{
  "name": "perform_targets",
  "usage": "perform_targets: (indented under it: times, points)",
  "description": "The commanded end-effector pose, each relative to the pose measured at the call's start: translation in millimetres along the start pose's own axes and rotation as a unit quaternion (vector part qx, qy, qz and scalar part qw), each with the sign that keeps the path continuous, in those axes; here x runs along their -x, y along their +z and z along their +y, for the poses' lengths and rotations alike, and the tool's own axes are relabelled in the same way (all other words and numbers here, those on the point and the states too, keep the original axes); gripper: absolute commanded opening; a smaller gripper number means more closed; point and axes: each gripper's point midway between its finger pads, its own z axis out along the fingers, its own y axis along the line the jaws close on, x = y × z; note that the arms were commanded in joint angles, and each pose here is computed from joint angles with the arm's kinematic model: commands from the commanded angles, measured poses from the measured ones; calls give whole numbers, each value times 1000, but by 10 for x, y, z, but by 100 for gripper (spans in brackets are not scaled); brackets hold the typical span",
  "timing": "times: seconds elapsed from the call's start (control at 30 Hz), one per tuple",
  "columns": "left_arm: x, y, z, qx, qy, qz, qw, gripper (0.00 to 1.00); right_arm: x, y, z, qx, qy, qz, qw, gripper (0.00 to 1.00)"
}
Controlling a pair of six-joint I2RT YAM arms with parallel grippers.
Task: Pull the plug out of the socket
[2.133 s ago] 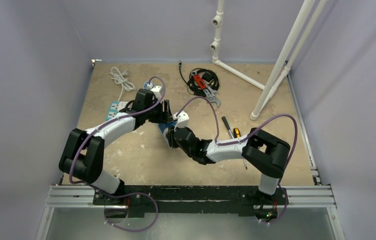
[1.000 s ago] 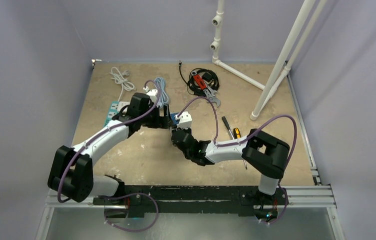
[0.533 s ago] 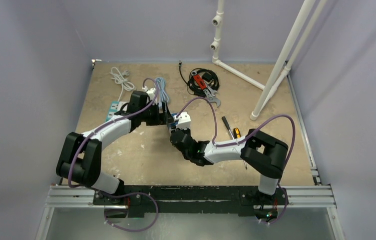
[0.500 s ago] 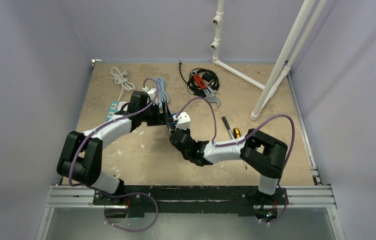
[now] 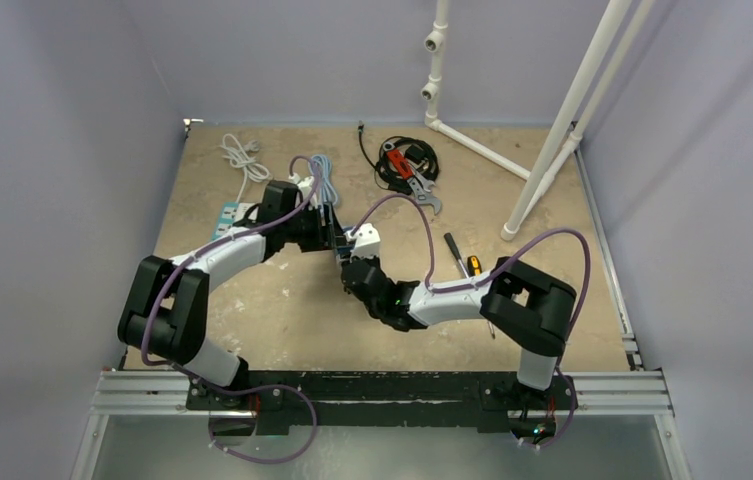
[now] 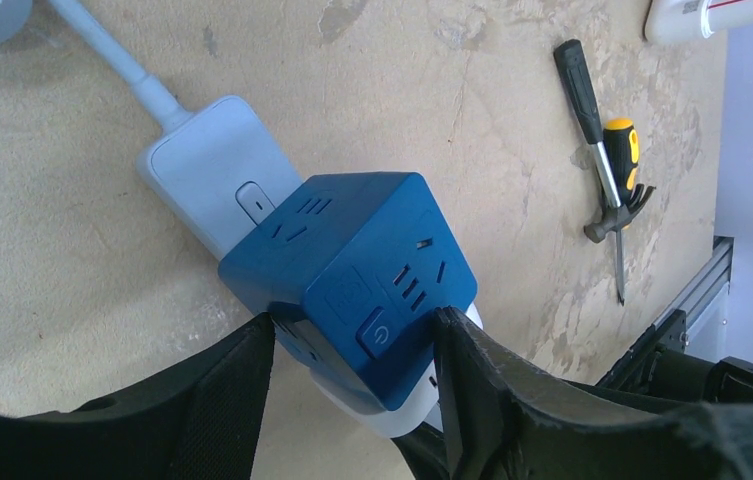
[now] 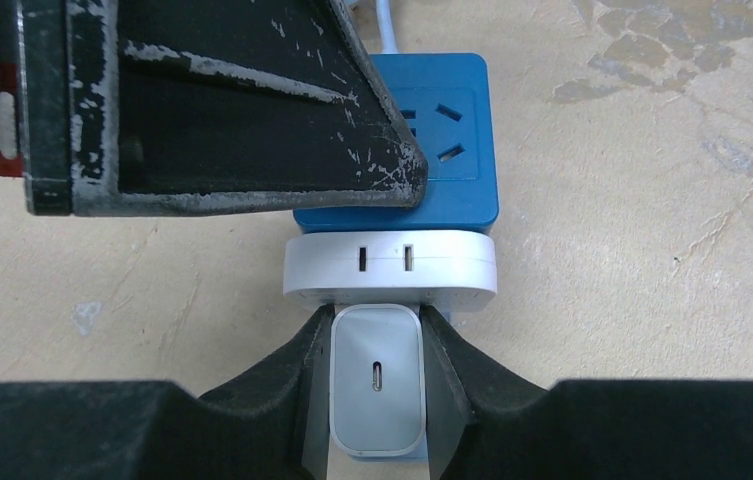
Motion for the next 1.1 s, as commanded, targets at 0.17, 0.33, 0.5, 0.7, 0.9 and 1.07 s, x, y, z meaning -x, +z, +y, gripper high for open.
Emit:
perform_targets:
  times: [0.17, 0.33, 0.5, 0.7, 0.9, 1.07]
  points:
    - [-606, 142, 386, 83, 7, 101, 991, 52, 386, 11, 8, 70, 75, -28, 994, 0]
    - [-677, 183, 441, 90, 3, 116, 989, 50, 452, 10, -97, 41, 74, -44, 995, 0]
    - [-681, 200, 427, 90, 3, 117, 989, 49, 406, 5, -68, 12, 59, -47, 997, 0]
    - [-683, 212, 437, 92, 3, 117, 989, 47, 342, -63, 12, -19, 41, -53, 998, 0]
    - [-665, 214, 437, 93, 5, 115, 989, 47, 225, -113, 74, -58, 11, -57, 997, 0]
    - [-657, 216, 432, 93, 6, 114, 989, 47, 209, -126, 173, -33, 15, -48, 998, 0]
